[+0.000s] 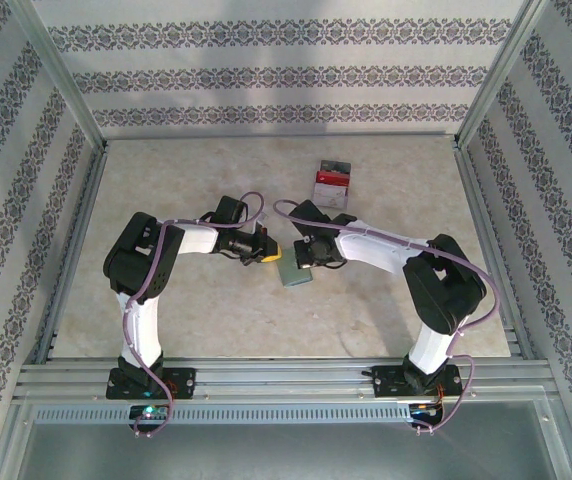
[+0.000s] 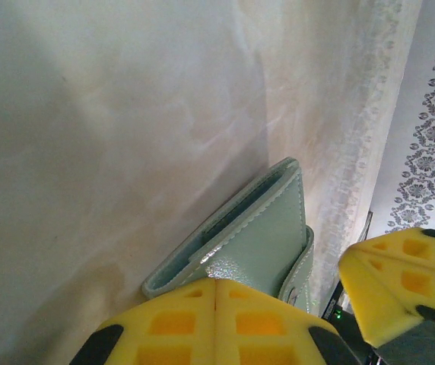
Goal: Take the credit cards out of the card holder
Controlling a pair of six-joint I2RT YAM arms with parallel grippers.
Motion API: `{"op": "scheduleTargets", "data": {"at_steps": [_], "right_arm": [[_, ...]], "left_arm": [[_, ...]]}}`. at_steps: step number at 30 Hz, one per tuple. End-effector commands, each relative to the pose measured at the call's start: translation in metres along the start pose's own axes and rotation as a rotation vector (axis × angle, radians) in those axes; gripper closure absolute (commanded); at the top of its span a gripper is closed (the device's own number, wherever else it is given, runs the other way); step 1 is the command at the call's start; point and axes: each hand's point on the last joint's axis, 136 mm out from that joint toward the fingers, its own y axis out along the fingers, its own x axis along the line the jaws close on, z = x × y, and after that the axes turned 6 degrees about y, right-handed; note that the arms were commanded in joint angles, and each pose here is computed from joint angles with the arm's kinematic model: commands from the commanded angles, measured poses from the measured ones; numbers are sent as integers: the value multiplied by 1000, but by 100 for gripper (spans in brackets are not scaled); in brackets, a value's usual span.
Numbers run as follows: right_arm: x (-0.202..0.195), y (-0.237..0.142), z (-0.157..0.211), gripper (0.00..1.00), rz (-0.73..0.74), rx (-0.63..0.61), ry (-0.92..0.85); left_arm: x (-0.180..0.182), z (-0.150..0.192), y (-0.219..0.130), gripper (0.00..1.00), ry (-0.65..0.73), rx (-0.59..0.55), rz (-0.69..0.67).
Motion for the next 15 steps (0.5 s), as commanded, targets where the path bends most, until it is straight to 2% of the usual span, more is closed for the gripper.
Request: {"op": "scheduleTargets", "data": {"at_steps": [1, 4, 15], "right_arm": [[19, -8, 0, 78, -93, -12, -28], [30, -8, -1, 66, -90, -15, -79], [33, 9, 5, 64, 18, 8, -144]], "left_arm": [[31, 16, 7, 100, -64, 43, -102], [28, 15, 7, 100, -58, 41, -91], [28, 16, 8, 100, -57, 45, -89]]}}
